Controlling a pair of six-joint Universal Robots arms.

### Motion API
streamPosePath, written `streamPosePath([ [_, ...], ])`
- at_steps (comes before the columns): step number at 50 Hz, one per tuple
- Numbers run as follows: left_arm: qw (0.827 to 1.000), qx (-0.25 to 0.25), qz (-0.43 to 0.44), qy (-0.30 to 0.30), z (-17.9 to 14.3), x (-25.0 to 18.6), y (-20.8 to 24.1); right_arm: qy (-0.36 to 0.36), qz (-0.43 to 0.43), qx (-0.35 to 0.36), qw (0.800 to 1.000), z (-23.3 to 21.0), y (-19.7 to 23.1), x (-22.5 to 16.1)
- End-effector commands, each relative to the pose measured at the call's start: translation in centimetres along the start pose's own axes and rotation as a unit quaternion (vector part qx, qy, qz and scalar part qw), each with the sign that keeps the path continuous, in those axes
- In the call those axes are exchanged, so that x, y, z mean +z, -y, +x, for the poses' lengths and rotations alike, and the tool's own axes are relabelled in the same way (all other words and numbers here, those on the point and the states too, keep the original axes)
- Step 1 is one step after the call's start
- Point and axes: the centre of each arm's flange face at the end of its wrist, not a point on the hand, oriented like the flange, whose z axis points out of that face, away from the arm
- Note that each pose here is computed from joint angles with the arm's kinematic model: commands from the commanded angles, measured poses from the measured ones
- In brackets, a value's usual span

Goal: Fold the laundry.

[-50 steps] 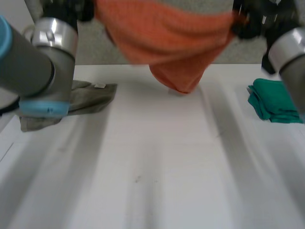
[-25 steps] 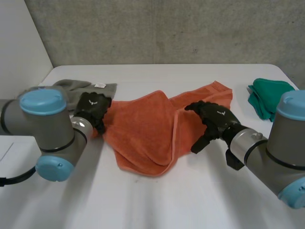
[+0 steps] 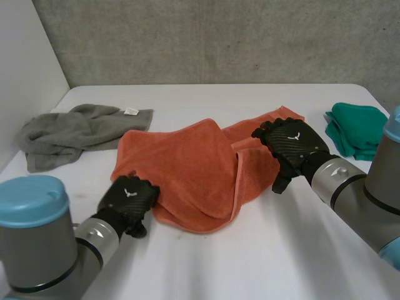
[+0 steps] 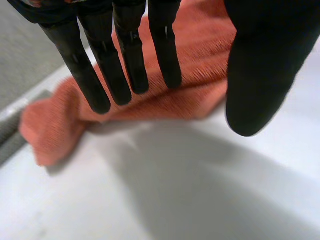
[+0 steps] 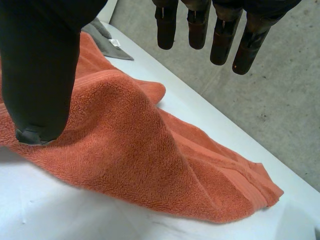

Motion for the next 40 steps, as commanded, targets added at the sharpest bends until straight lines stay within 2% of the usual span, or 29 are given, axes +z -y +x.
streamPosePath([
  [1, 1.000, -0.002, -0.021, -0.007, 0.3, 2.6, -1.1, 0.006, -0.008, 0.004, 1.000, -0.4, -0.5, -0.2],
  [40, 1.000, 0.006, 0.027, -0.005, 0.7, 8.1, 1.2, 0.024, -0.026, -0.015, 0.999, -1.5, -1.7, -0.6],
])
